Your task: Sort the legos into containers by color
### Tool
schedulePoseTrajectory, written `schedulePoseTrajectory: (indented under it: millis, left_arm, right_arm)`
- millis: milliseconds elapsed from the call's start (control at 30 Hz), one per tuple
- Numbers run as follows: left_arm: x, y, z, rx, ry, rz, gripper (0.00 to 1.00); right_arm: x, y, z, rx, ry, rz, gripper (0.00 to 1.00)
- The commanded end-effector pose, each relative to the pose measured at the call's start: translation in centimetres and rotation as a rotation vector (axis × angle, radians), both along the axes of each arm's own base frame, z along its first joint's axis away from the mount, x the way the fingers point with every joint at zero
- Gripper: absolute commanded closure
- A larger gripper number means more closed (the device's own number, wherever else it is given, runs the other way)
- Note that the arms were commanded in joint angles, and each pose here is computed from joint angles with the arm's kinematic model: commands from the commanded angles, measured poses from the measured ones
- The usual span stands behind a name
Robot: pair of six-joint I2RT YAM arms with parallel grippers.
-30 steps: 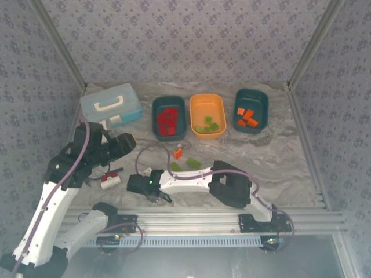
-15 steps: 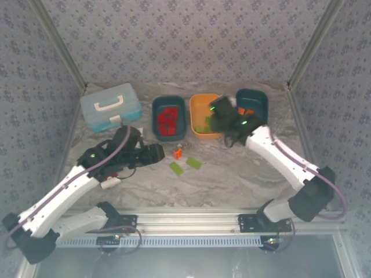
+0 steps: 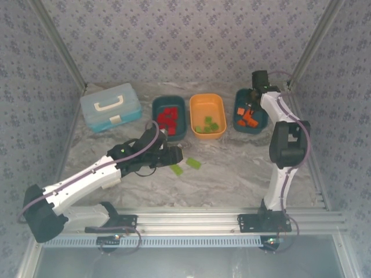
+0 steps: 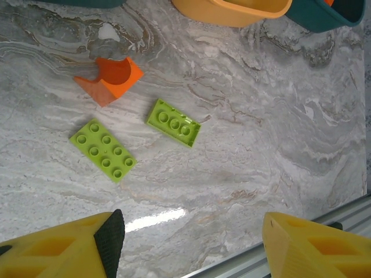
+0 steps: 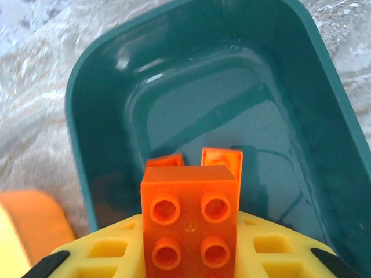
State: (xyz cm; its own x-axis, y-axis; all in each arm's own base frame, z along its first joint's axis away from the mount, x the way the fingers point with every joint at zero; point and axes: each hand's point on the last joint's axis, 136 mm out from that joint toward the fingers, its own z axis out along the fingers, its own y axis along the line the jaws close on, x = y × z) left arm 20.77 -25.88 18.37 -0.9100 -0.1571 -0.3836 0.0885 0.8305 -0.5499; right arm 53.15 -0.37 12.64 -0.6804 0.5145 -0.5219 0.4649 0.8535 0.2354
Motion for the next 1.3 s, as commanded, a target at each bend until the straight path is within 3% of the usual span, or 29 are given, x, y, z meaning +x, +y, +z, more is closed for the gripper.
schedulePoseTrajectory:
  millis: [0, 200, 767, 1067, 1167, 1267]
  left_arm:
    - [0.3, -0.7, -0.4, -0.013, -0.005, 0.013, 0.34]
    - [0.5, -1.3, -1.7, 0.0, 0.018, 0.013, 0.34]
    - [1.1, -1.8, -1.1, 0.015, 0.015, 0.02, 0.35]
    - [0.9, -1.6, -0.9, 0.029, 0.013, 0.029, 0.35]
    - [0.7, -1.4, -0.7, 0.045, 0.013, 0.033, 0.35]
    - [0.4, -0.8, -1.1, 0.066, 0.028, 0.062, 0.35]
  right_arm:
    - [3.4, -0.8, 0.4, 0.105, -0.066, -0.038, 0.69]
    - [6.3, -1.9, -2.6, 0.103, -0.024, -0.082, 0.69]
    - [6.2, -2.7, -7.7, 0.122, 0.103, -0.161, 0.61]
    - [6.3, -2.5, -6.2, 0.132, 0.097, -0.147, 0.53]
    - [6.5, -2.0, -3.6, 0.106, 0.054, -0.113, 0.49]
    - [6.3, -0.8, 1.4, 0.058, -0.032, -0.073, 0.5]
